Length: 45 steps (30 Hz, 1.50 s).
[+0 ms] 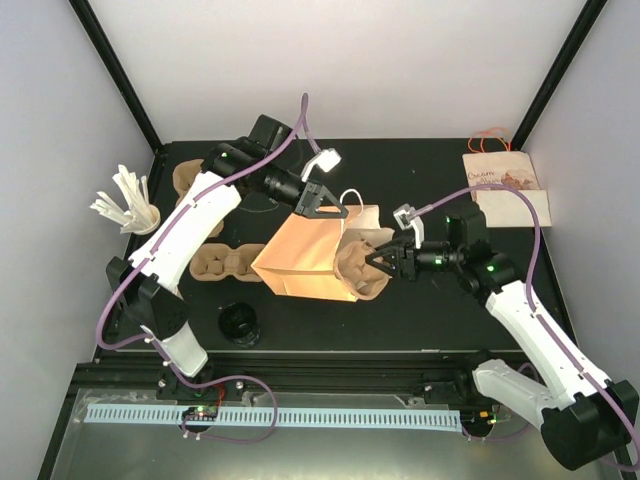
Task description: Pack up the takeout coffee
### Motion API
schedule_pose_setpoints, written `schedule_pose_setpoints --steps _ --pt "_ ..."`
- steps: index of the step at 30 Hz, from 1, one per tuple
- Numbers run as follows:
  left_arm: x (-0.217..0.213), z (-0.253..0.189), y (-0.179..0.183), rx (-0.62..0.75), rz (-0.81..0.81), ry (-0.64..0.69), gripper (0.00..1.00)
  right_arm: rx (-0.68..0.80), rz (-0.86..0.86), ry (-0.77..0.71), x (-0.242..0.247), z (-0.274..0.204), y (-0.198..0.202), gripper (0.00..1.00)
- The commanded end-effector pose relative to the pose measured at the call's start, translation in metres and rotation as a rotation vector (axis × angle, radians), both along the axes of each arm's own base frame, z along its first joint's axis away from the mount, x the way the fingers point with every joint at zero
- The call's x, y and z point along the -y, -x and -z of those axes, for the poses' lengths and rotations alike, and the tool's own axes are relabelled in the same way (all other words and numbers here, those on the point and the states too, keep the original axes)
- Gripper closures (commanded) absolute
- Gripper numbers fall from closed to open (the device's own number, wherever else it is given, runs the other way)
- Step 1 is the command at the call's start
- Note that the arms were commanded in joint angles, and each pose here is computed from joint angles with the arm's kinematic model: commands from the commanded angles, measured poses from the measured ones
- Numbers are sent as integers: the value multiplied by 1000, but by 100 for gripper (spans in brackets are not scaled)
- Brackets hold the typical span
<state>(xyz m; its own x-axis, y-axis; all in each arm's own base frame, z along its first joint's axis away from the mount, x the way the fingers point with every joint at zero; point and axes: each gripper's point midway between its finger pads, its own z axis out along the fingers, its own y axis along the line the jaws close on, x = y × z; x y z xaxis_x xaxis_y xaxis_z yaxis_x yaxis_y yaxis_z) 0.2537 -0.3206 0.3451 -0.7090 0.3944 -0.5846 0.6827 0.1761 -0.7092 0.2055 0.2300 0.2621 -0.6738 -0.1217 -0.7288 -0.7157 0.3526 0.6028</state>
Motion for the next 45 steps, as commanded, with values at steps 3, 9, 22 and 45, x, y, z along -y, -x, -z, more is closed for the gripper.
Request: schedule_pose_setpoints --steps 3,9,22,45 --pt "-5 -17 15 67 38 31 99 -22 -31 47 5 10 14 60" --pt "-5 -8 20 54 54 21 98 104 24 55 10 -10 6 61" --pt "-8 3 40 50 72 1 98 332 -53 -148 -9 -76 -7 61" --pt "-17 -42 39 108 32 97 98 391 -138 -215 -9 -11 16 59"
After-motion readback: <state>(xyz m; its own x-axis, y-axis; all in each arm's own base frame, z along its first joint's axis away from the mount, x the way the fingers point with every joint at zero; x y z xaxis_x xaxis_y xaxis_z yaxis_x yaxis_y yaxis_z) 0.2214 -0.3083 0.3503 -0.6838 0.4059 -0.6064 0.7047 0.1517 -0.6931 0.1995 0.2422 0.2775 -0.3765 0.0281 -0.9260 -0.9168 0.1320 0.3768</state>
